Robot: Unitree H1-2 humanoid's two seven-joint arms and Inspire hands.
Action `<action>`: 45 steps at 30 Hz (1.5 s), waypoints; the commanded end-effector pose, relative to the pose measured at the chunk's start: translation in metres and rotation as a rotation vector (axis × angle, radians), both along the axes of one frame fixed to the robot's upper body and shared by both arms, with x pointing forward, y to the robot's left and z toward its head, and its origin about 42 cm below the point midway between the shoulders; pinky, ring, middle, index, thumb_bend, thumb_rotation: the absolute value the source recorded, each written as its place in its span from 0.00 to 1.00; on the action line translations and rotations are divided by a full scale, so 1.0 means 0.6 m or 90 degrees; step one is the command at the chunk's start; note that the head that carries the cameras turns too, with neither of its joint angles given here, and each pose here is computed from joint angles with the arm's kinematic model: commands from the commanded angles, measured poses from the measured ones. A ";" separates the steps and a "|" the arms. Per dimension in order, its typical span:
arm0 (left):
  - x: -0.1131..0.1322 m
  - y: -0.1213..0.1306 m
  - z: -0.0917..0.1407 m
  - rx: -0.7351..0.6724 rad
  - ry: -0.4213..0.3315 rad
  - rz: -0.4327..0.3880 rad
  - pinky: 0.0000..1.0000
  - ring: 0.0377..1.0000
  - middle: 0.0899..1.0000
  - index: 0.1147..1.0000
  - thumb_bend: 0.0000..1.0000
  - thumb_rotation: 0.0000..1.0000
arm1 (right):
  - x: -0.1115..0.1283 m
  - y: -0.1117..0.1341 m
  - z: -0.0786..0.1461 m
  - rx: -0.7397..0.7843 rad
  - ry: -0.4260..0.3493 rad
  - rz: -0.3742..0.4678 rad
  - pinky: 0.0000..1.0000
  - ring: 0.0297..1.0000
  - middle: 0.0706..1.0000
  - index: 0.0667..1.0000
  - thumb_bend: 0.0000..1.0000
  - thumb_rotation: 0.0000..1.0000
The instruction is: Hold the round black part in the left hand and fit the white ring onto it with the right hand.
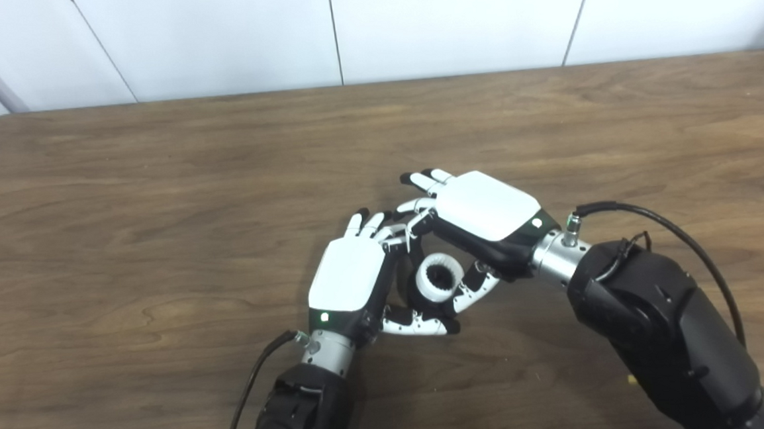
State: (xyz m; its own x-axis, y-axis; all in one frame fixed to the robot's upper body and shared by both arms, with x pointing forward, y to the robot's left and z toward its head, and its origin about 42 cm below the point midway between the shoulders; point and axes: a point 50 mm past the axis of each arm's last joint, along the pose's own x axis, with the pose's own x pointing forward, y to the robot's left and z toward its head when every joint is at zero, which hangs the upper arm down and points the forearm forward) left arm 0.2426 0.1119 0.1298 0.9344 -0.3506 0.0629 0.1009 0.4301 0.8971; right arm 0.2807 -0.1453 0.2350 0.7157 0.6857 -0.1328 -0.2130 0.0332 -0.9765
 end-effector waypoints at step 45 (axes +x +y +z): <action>0.009 -0.008 0.012 -0.003 -0.022 -0.006 1.00 0.92 0.79 0.42 0.52 0.05 | 0.003 -0.007 0.005 -0.041 0.020 -0.016 1.00 1.00 0.90 0.65 0.98 0.34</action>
